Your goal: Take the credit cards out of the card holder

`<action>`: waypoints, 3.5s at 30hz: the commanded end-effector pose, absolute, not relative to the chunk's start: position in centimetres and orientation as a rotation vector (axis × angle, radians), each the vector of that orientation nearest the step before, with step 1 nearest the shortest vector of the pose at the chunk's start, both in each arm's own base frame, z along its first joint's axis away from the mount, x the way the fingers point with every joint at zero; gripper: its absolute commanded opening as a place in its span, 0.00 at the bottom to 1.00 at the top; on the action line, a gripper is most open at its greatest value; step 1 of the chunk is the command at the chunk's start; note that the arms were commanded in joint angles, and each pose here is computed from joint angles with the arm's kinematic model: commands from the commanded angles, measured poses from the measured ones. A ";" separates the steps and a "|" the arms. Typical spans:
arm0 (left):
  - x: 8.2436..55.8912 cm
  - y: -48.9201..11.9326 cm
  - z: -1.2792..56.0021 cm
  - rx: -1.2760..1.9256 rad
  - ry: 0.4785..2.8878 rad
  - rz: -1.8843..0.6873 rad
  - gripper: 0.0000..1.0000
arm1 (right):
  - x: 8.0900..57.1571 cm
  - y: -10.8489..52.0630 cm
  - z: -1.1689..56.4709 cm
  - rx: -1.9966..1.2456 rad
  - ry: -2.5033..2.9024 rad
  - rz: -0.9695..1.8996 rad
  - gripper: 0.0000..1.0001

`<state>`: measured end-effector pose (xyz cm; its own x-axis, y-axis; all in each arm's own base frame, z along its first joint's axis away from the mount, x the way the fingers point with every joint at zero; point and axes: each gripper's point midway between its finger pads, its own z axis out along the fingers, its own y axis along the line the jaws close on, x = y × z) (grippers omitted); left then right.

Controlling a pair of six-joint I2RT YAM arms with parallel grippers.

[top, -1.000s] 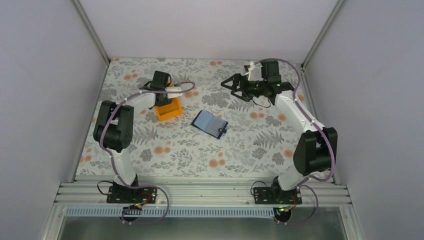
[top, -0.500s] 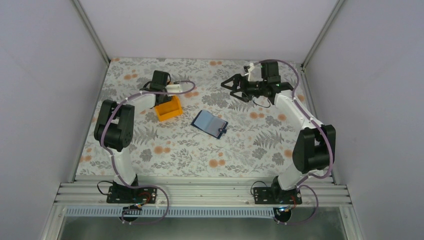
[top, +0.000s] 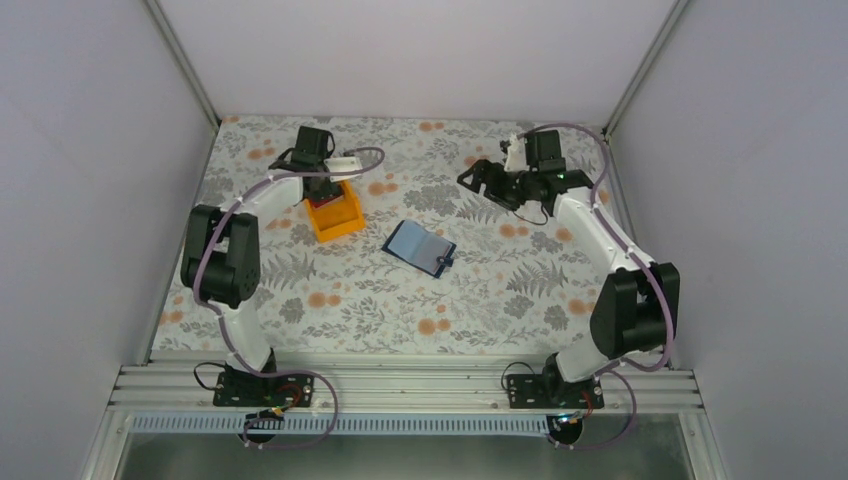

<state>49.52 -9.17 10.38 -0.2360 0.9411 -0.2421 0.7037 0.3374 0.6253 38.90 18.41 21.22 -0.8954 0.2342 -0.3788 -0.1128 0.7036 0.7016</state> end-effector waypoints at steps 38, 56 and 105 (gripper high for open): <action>36.8 -27.9 3.1 0.899 2.646 -0.790 0.95 | 34.7 21.8 1.6 0.118 2.855 0.784 0.40; 34.4 -32.2 4.4 0.889 2.619 -1.247 0.49 | 33.9 25.8 4.8 -0.037 2.772 1.212 0.26; 26.6 -28.8 46.8 1.430 1.428 -0.815 0.02 | 26.8 23.0 42.7 -0.952 1.502 1.084 0.47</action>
<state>28.25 -28.76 45.59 0.0629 0.3961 -0.9161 0.9791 0.1536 0.1337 28.32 22.86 41.11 -0.2338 -0.0323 -0.9717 -0.9189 0.3340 0.2100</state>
